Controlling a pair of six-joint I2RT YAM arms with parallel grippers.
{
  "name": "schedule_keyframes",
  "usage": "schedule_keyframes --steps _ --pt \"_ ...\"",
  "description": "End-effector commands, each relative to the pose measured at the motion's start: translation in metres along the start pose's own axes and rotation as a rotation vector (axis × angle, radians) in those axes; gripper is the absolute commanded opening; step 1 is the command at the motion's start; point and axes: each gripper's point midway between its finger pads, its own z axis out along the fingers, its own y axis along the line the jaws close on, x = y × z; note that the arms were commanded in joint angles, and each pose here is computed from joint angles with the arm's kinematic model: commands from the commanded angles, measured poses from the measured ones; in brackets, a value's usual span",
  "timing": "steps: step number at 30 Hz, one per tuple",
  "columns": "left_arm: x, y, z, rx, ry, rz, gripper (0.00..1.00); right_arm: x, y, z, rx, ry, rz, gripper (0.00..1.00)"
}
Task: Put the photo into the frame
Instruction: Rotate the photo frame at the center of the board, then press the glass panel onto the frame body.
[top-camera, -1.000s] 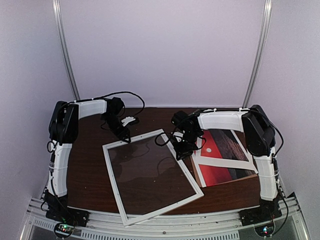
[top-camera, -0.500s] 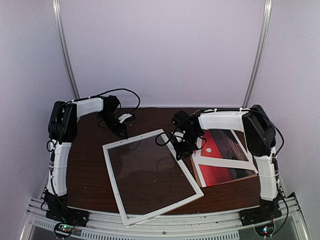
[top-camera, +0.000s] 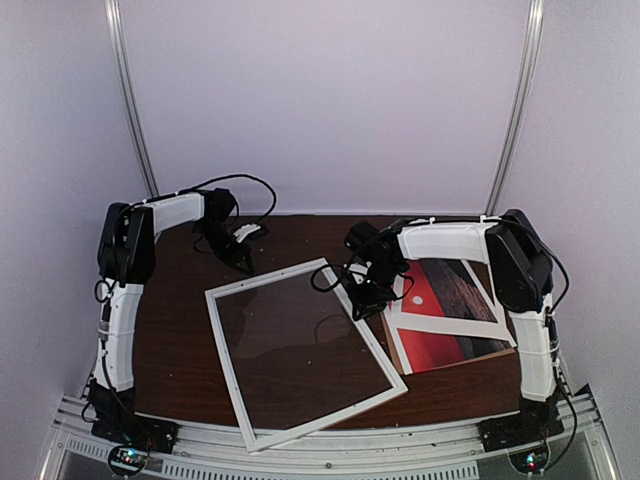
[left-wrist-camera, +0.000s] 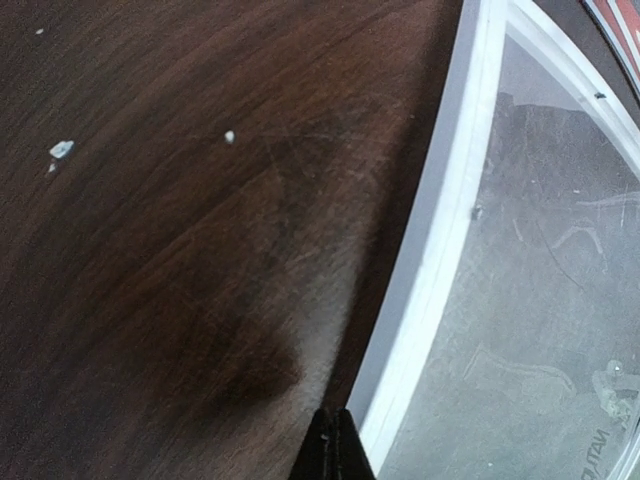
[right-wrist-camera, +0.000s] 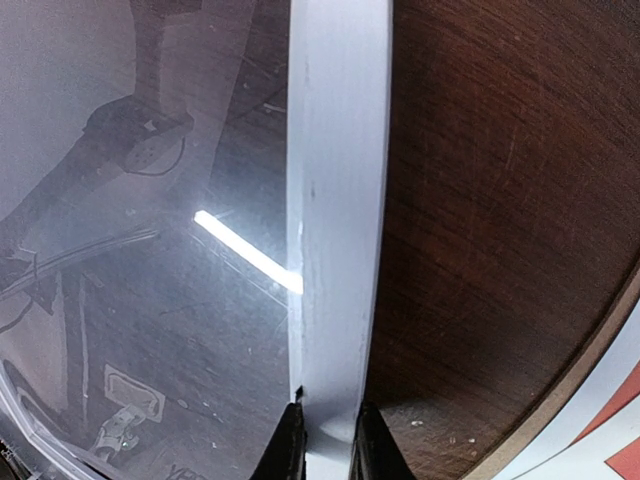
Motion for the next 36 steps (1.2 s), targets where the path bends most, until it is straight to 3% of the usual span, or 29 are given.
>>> schedule_keyframes --steps 1,4,8,10,20,28,36 --pt "-0.006 0.011 -0.017 0.008 -0.042 -0.053 0.0 0.0 -0.007 0.006 0.003 -0.009 0.009 0.08" --pt "-0.009 0.012 -0.029 0.027 -0.078 -0.089 0.04 0.0 -0.006 0.006 0.0 -0.01 0.011 0.08" --pt "-0.008 0.003 -0.033 0.083 -0.081 -0.097 0.35 0.0 -0.007 0.008 -0.001 -0.008 0.011 0.08" --pt "0.0 -0.002 -0.03 0.11 -0.048 -0.096 0.45 -0.001 -0.007 0.008 -0.002 -0.01 0.01 0.09" --pt "0.037 -0.008 -0.014 0.124 0.082 -0.061 0.67 0.0 -0.006 0.015 -0.026 -0.007 0.014 0.09" --pt "0.048 -0.014 0.001 0.114 0.131 -0.012 0.7 0.0 -0.006 0.019 -0.039 -0.002 0.019 0.09" --pt "0.06 -0.006 0.014 0.046 0.201 0.014 0.58 0.003 -0.005 0.025 -0.049 0.007 0.027 0.09"
